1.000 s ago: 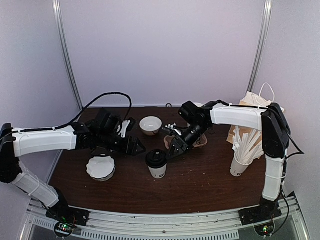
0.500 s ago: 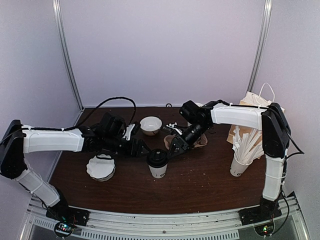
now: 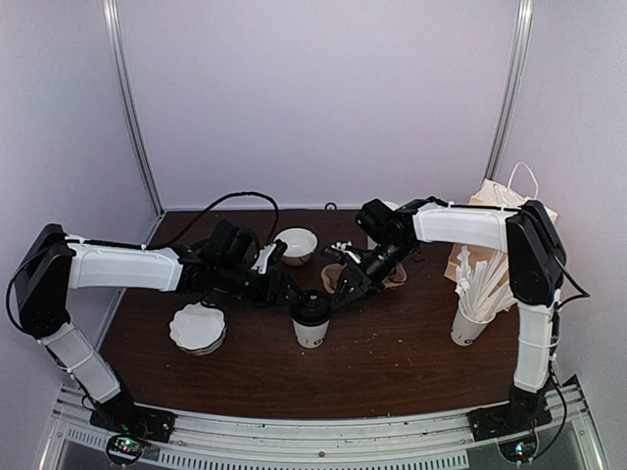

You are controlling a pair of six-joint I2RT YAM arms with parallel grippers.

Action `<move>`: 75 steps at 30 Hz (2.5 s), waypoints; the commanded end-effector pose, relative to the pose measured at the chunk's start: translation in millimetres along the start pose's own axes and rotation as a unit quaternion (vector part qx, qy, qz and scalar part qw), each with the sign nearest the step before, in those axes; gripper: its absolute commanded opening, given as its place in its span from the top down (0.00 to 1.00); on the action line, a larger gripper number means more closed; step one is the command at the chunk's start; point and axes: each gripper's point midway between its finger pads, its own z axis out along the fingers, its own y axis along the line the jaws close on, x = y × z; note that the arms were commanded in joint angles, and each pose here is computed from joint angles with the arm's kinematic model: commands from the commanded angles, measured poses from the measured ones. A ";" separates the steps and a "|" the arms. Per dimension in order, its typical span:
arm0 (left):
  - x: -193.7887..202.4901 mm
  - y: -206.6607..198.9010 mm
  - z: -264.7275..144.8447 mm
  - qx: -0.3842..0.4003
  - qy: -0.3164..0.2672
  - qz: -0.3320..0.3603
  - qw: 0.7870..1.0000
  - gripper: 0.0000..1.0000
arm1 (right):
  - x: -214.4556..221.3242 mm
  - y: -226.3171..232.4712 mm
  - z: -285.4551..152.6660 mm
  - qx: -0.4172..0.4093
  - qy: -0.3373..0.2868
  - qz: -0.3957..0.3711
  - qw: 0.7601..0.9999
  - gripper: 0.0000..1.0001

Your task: Pack the takeout coffee

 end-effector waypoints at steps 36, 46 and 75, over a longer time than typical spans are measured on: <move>-42.7 -35.9 -56.7 -0.037 -0.055 0.086 0.994 0.27 | -22.7 52.2 -50.8 0.150 0.004 -0.262 0.953 0.37; 3.7 3.1 -61.4 -0.073 -0.030 -0.005 0.997 0.30 | -18.3 56.9 -12.3 0.223 0.057 -0.379 0.896 0.32; 10.4 18.3 -22.8 -0.029 -0.016 -0.037 0.999 0.35 | -27.8 44.4 16.0 0.255 0.085 -0.370 0.889 0.31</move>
